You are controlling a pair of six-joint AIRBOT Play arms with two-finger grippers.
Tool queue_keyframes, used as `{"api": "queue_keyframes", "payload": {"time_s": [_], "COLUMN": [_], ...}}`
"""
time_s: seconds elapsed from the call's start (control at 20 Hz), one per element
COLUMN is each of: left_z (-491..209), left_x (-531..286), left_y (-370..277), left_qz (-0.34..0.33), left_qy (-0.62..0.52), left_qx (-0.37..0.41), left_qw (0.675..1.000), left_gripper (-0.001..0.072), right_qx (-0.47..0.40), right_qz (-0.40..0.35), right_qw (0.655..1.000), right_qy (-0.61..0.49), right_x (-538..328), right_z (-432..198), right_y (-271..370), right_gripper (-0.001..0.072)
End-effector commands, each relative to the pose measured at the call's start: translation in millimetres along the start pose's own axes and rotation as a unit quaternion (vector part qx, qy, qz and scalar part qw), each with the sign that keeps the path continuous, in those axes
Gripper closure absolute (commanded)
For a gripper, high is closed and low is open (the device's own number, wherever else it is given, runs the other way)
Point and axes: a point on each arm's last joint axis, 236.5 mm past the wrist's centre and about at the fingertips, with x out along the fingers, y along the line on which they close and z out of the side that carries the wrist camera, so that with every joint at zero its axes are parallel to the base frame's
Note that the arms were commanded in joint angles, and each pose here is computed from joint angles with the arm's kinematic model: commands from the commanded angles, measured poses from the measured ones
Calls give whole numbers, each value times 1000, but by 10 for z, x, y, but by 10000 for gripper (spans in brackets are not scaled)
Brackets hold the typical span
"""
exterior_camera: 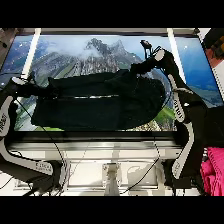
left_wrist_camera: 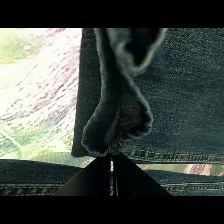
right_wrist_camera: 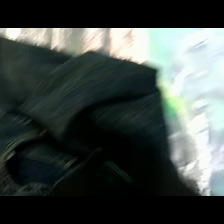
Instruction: Fold the clothes and pants, and hang the long-sleeved shirts on hangers.
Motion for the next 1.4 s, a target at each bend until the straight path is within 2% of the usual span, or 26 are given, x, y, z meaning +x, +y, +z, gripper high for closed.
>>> {"api": "queue_keyframes", "payload": {"time_s": [0.0,0.2,0.35,0.45,0.65,0.85,0.9,0.95,1.0,1.1,1.25,1.35], "left_z": [-9,154,315,385,427,427,428,428,427,428,427,428], "left_x": [23,-51,-132,-180,-227,-228,-228,-228,-228,-228,-228,-228], "left_y": [-15,163,307,391,476,478,478,478,478,478,478,478], "left_qz": [-3,11,18,21,24,24,25,26,26,26,26,26], "left_qy": [3,-28,-59,-73,-81,-81,-81,-81,-80,-81,-80,-81], "left_qx": [-2,-10,-24,-32,-40,-39,-30,-23,-23,-23,-23,-23], "left_qw": [1000,999,998,997,996,996,996,996,996,996,996,996], "left_gripper": [697,697,697,697,697,697,697,697,697,697,697,696], "right_qx": [1,0,4,4,-29,-62,-57,-49,-39,-16,19,56], "right_qz": [49,61,143,185,192,129,124,114,101,68,15,30], "right_qw": [997,996,988,977,954,965,966,970,977,992,1000,998], "right_qy": [59,64,60,109,229,222,220,207,182,107,-2,-1], "right_x": [-10,-260,-633,-843,-964,-909,-936,-946,-933,-892,-910,-849], "right_z": [-275,-268,-211,-429,-1067,-1092,-1068,-991,-856,-474,73,84], "right_y": [240,367,998,1479,2197,2111,2041,1922,1783,1441,867,707], "right_gripper": [685,689,690,689,686,673,617,494,413,330,317,317]}}
